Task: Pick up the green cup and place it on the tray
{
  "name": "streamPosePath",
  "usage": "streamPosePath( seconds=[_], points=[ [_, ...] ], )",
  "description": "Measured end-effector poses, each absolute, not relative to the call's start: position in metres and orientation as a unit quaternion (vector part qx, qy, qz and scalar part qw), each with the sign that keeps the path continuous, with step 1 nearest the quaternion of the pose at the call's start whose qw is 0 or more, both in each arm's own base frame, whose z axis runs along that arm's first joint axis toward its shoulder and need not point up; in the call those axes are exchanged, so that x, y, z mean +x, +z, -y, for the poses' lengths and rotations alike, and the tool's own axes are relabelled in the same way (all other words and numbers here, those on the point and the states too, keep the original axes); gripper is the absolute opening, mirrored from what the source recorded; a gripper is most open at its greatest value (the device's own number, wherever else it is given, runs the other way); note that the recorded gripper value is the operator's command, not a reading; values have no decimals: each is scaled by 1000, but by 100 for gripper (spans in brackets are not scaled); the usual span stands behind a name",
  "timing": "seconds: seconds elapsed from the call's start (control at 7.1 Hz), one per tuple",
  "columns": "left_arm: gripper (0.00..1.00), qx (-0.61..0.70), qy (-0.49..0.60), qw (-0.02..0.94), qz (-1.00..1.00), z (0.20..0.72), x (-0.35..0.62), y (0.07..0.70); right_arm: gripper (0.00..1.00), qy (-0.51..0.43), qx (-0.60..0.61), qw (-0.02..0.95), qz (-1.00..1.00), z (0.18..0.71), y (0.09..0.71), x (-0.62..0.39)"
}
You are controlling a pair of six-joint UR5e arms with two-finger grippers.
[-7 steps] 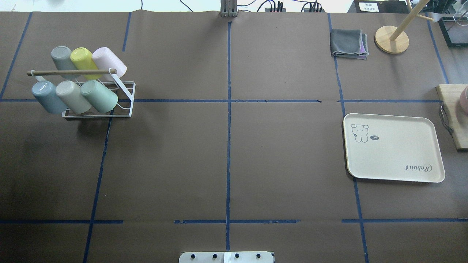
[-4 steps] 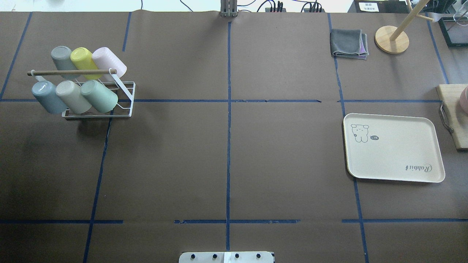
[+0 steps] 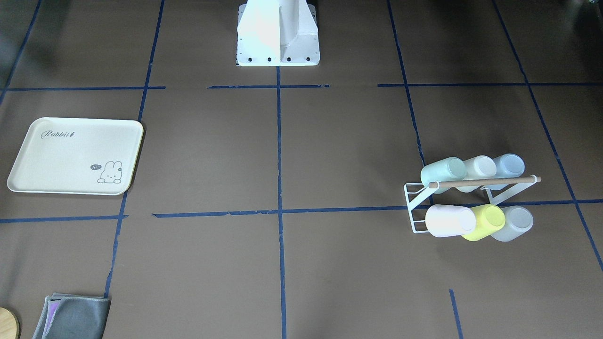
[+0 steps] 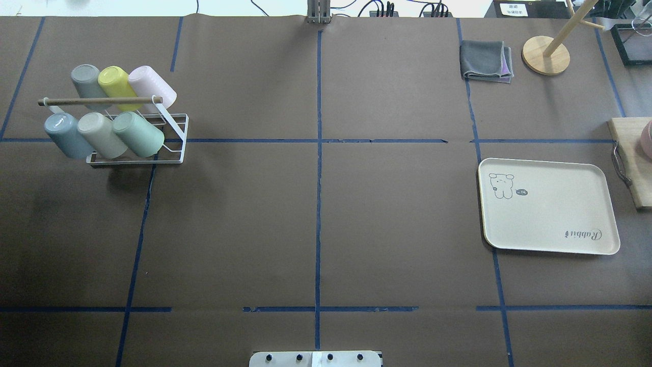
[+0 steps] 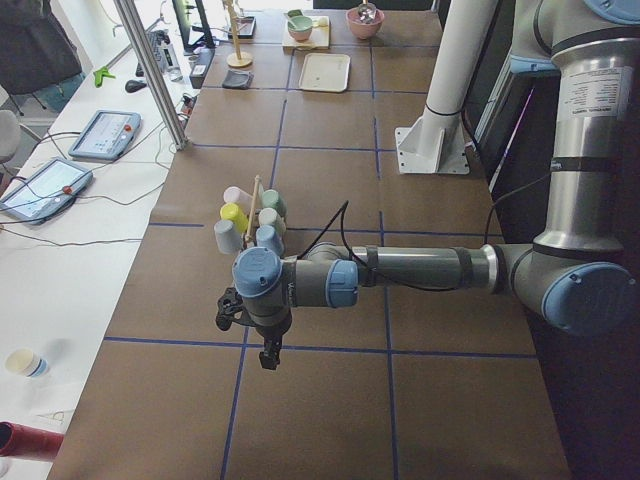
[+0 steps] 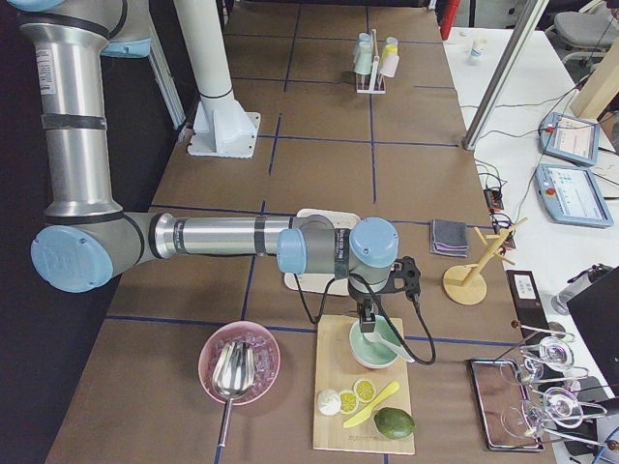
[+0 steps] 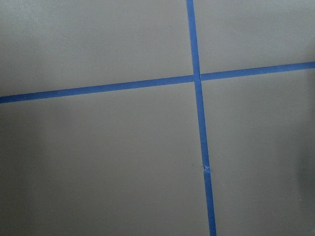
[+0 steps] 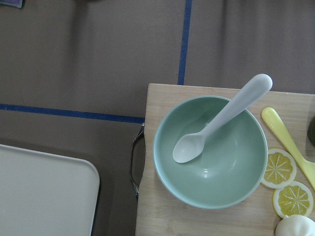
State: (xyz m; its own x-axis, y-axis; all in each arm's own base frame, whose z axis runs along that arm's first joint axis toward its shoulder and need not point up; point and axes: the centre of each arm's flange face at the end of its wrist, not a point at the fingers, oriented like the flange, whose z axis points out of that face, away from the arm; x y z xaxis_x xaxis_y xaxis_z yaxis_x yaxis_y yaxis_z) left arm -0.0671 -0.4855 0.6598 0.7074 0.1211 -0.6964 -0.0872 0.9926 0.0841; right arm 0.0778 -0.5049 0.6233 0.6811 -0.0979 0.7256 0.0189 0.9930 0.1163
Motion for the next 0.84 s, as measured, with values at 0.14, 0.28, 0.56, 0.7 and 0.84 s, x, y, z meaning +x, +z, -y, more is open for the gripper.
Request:
streamPosePath(
  seconds=[0.14, 0.28, 0.56, 0.7, 0.84],
  points=[
    [100, 26, 57, 924, -378, 486, -67, 656, 100, -32, 49, 915, 400, 504, 623, 75],
    [100, 27, 58, 924, -378, 486, -67, 655, 100, -16, 42, 912, 407, 502, 621, 70],
    [100, 28, 58, 924, -378, 485, -67, 654, 100, 35, 39, 904, 424, 492, 607, 46],
    [100, 28, 58, 924, -378, 485, -67, 654, 100, 62, 44, 899, 431, 486, 601, 26],
    [100, 28, 58, 924, -378, 485, -67, 654, 100, 76, 47, 896, 436, 476, 602, 3]
  ],
)
